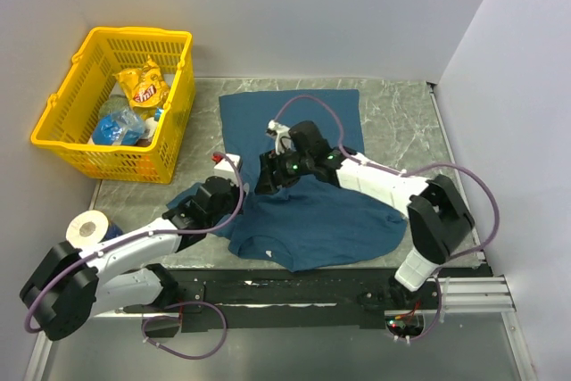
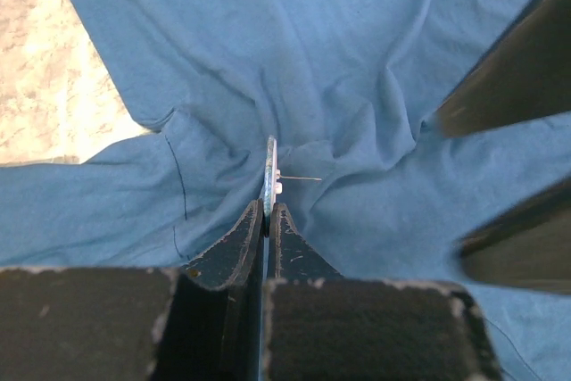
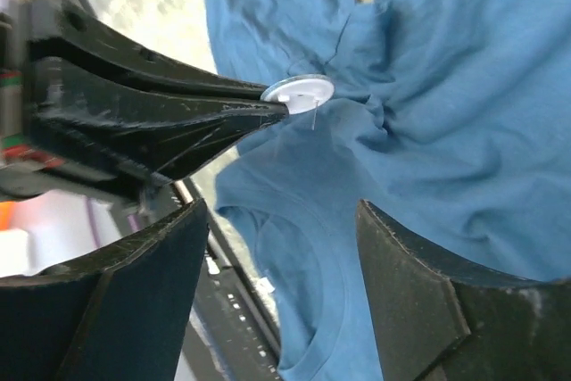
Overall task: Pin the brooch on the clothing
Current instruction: Pin the brooch to the clothes.
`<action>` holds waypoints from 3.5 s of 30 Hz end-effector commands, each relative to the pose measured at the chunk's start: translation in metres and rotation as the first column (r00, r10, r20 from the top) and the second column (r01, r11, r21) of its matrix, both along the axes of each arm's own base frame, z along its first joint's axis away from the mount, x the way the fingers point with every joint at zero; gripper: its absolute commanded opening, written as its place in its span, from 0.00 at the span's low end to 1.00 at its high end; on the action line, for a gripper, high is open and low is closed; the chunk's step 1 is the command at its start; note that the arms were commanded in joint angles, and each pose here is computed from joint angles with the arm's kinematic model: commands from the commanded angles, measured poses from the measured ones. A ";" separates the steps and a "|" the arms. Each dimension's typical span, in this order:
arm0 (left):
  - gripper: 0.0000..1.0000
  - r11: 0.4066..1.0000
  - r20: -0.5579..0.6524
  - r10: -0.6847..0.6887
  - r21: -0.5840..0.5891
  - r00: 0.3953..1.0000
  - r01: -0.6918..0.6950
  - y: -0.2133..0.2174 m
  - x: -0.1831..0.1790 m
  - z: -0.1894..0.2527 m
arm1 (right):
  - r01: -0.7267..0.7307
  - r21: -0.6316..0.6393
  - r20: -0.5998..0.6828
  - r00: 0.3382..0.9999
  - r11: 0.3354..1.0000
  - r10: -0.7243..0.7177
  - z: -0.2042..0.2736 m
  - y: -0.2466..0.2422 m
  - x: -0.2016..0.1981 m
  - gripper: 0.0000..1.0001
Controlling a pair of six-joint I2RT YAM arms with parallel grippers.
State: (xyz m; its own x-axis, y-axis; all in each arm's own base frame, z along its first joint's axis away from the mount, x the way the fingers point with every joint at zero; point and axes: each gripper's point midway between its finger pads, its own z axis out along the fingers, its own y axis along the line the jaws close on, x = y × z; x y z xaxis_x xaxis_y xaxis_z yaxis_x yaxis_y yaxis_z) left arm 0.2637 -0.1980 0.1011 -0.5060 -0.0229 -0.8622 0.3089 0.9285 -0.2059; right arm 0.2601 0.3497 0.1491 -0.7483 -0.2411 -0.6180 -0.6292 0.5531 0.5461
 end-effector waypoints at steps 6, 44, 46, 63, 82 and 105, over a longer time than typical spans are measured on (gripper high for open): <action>0.01 0.997 0.032 0.008 -0.073 0.999 -0.006 -0.003 0.015 0.009 | 0.033 -0.082 0.090 0.996 0.996 -0.026 -0.026 0.014 0.032 0.72; 0.01 0.992 -0.003 -0.107 -0.071 0.994 0.107 -0.020 0.019 -0.002 | -0.110 -0.025 0.130 0.985 0.994 0.113 -0.055 0.038 0.034 0.00; 0.01 0.992 0.000 -0.094 -0.087 0.996 0.094 -0.022 0.022 0.000 | -0.113 -0.023 0.121 0.986 0.993 0.115 -0.055 0.039 0.034 0.00; 0.01 0.956 0.061 -0.113 -0.266 0.992 0.126 -0.026 0.016 0.022 | -0.063 0.021 0.090 0.994 0.998 0.061 -0.051 0.028 0.041 0.00; 0.01 0.983 0.011 -0.022 -0.183 1.000 0.023 0.003 0.023 0.005 | -0.074 0.117 0.080 0.995 0.990 0.065 -0.031 0.023 0.038 0.00; 0.01 0.966 0.023 -0.084 -0.242 0.996 0.087 -0.018 0.028 0.015 | -0.104 0.150 0.062 0.994 0.983 0.095 -0.025 0.028 0.034 0.00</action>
State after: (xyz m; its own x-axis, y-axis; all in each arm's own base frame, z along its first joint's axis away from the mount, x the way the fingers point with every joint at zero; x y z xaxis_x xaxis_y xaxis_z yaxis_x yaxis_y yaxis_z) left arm 0.2826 -0.1984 0.0825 -0.5647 -0.1364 -0.8139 0.3208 0.8724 -0.3688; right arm 0.2877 0.3727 0.1020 -0.7266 -0.2450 -0.6419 -0.6734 0.4397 0.5943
